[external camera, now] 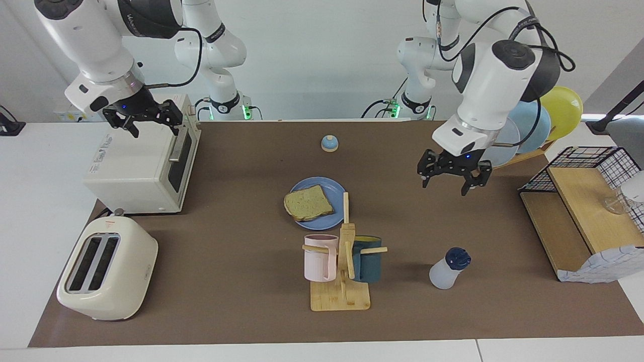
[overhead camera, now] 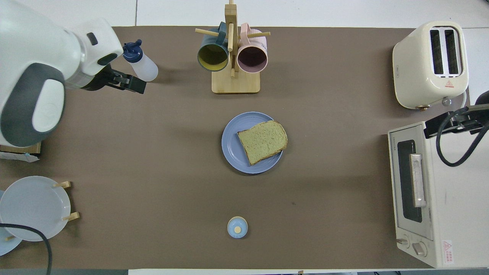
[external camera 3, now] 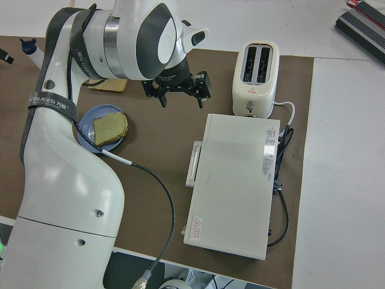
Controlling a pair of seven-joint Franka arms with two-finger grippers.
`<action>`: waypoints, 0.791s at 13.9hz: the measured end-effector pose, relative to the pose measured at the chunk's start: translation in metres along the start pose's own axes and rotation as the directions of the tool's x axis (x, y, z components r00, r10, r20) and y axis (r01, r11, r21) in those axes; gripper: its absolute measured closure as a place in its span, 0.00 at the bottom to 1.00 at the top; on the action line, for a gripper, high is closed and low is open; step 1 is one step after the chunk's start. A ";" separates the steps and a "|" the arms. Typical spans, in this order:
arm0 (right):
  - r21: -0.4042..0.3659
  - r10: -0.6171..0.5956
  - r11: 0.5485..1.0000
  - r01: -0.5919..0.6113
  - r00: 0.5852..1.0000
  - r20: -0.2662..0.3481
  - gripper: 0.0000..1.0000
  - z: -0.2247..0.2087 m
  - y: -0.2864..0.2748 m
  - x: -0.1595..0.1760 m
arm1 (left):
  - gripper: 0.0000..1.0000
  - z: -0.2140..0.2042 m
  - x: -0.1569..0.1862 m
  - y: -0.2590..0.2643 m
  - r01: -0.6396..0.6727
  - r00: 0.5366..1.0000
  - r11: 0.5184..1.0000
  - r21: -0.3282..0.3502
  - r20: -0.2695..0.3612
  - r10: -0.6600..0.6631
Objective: Put bread on plate and add seasoning
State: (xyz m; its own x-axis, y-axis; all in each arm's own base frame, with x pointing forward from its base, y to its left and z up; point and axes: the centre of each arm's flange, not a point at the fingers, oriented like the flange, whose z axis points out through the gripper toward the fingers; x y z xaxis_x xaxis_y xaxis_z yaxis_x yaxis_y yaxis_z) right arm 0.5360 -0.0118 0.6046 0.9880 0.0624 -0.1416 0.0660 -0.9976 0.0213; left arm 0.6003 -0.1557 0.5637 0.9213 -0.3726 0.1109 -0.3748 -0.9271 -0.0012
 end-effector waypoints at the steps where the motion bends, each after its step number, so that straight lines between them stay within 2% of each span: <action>1: 0.000 0.000 1.000 0.000 1.000 0.000 0.00 0.000 0.000 0.000 | 0.00 -0.012 -0.012 -0.022 -0.028 0.999 1.000 0.002 0.017 0.028; 5: 0.000 -0.001 1.000 0.001 1.000 -0.001 0.00 0.000 -0.001 0.000 | 0.00 -0.044 -0.054 -0.099 0.007 0.999 1.000 0.009 0.048 -0.008; 8: 0.000 -0.002 1.000 0.002 1.000 -0.001 0.00 -0.001 -0.001 0.000 | 0.00 -0.038 -0.066 -0.112 0.032 0.997 0.999 0.008 0.066 -0.033; 11: 0.000 -0.002 1.000 0.002 1.000 -0.001 0.00 -0.001 -0.001 0.000 | 0.00 -0.044 -0.074 -0.131 0.071 0.996 0.997 0.017 0.052 -0.072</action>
State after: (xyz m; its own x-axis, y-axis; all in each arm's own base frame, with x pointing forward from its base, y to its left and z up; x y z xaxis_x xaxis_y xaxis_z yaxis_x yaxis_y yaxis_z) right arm 0.5358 -0.0108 0.6052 0.9880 0.0641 -0.1404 0.0678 -0.9975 0.0213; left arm 0.5769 -0.0053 0.5990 0.9500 -0.3068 0.0589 -0.3067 -0.9518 -0.0104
